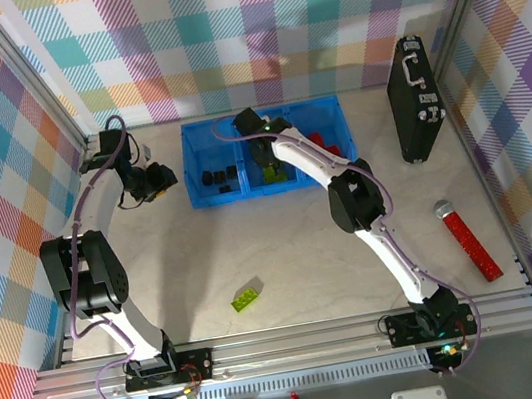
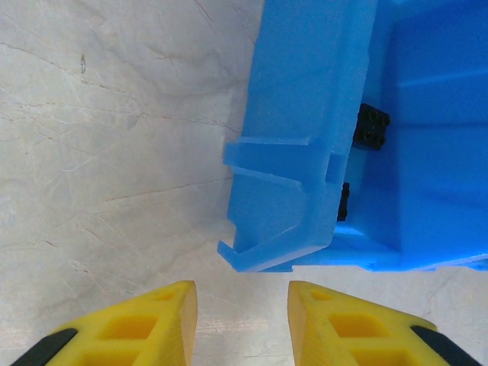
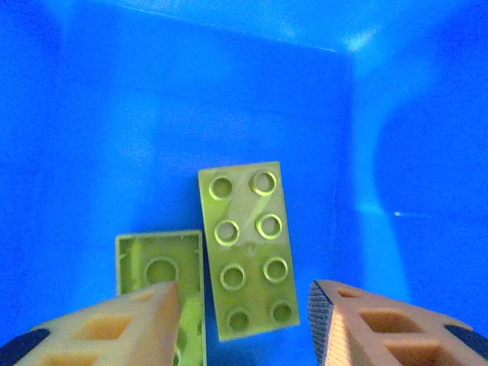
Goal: Sort the legos into containers by color
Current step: Place the lego in the container, then pick up the lego from the bottom-center of the table.
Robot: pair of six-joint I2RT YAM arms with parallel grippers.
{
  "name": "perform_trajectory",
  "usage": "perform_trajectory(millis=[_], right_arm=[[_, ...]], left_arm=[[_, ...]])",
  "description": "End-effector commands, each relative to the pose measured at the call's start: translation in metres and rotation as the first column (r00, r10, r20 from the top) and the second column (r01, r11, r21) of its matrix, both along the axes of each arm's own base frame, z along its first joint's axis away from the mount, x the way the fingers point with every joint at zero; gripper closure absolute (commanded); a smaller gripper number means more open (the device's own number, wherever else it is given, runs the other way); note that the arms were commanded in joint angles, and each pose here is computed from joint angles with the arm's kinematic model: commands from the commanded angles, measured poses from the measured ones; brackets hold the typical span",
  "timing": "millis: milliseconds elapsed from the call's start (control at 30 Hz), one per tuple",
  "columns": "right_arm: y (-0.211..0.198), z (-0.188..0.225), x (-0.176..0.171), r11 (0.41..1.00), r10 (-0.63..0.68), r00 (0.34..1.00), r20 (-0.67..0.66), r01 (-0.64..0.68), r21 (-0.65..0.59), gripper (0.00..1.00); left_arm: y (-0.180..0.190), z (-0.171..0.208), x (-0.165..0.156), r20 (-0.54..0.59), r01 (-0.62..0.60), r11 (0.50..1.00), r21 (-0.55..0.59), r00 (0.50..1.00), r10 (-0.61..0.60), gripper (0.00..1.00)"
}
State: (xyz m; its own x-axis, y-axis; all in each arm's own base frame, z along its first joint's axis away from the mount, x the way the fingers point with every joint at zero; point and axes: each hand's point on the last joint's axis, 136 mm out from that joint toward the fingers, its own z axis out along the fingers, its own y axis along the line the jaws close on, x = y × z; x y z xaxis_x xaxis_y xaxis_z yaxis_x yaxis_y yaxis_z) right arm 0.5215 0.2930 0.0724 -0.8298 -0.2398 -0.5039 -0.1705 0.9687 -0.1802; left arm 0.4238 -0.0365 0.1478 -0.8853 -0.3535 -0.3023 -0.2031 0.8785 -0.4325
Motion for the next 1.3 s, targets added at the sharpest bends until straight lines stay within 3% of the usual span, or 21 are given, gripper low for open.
perform_trajectory(millis=[0, 467, 833, 1267], right_arm=[[-0.003, 0.05, -0.018, 0.998, 0.02, 1.0, -0.02, -0.019, 0.056, 0.5], [-0.003, 0.069, -0.102, 0.993, 0.099, 0.972, -0.211, -0.084, 0.082, 0.45], [0.028, 0.068, -0.184, 0.988, 0.154, 0.943, -0.297, -0.15, 0.035, 0.42], [0.069, 0.05, -0.282, 0.975, 0.224, 0.885, -0.407, -0.199, 0.104, 0.41]], left_arm=[[0.002, 0.007, -0.004, 0.01, 0.008, 1.0, -0.012, 1.0, -0.008, 0.64], [0.002, 0.008, -0.004, 0.011, 0.01, 1.0, -0.01, 1.0, -0.01, 0.64], [0.003, 0.009, -0.004, 0.014, 0.008, 1.0, -0.004, 1.0, -0.008, 0.64], [0.004, 0.01, -0.005, 0.013, 0.009, 1.0, 0.002, 1.0, -0.009, 0.64]])
